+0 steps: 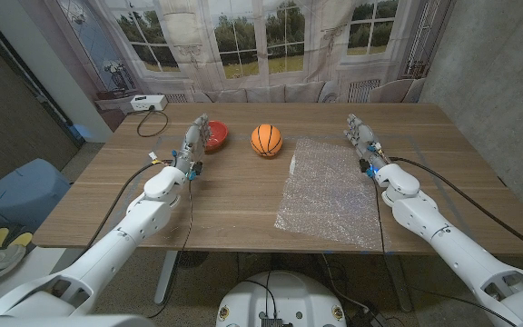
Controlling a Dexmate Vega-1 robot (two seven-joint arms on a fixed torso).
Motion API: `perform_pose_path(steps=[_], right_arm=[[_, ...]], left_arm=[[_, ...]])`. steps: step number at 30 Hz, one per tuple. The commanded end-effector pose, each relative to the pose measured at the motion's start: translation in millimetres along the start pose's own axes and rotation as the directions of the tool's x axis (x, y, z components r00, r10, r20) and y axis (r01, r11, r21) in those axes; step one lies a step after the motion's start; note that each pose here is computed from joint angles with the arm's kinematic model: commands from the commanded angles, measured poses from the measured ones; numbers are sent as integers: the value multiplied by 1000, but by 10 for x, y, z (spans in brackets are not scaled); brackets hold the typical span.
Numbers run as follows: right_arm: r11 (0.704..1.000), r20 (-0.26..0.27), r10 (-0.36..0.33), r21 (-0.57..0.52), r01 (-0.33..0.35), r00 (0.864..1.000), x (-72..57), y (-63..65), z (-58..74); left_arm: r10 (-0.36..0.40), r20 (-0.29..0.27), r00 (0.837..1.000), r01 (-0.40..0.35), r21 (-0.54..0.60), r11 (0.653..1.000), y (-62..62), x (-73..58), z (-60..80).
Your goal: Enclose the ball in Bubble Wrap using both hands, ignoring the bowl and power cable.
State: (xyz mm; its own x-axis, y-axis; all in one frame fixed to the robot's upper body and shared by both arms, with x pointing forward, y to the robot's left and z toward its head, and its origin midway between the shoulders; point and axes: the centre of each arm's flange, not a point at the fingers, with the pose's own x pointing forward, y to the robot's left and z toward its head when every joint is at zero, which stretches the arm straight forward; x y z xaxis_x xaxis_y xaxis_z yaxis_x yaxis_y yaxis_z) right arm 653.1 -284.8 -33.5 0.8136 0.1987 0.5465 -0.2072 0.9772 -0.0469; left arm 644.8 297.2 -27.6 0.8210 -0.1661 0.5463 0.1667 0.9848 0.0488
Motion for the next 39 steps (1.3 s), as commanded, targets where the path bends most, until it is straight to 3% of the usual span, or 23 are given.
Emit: perform_pose_path(steps=[1, 6, 9, 15, 20, 29, 39], right_arm=[[993, -23, -9, -115, 7, 1000, 13, 81, -62], [967, -25, -39, -253, 32, 999, 24, 38, 84], [933, -8, -47, -357, 41, 999, 40, 2, 215], [837, 16, -88, -540, 83, 996, 49, -140, 445], [755, 21, -98, -650, 89, 995, 55, -146, 518], [616, 12, -62, -786, 47, 998, 176, 82, 583], [515, 18, -37, -857, 34, 999, 230, 430, 607]], left_arm=[[-16, 35, 999, 14, 59, 998, -143, -67, 269], [-18, 40, 999, 15, 73, 997, -223, 3, 307], [-10, 38, 999, 7, 80, 997, -282, 45, 315], [2, 30, 1000, -5, 73, 997, -459, 110, 316], [20, 32, 999, -22, 57, 998, -591, 132, 288], [15, 26, 1000, -17, 72, 997, -625, 139, 321], [44, 38, 998, -49, 129, 990, -481, 15, 436]])
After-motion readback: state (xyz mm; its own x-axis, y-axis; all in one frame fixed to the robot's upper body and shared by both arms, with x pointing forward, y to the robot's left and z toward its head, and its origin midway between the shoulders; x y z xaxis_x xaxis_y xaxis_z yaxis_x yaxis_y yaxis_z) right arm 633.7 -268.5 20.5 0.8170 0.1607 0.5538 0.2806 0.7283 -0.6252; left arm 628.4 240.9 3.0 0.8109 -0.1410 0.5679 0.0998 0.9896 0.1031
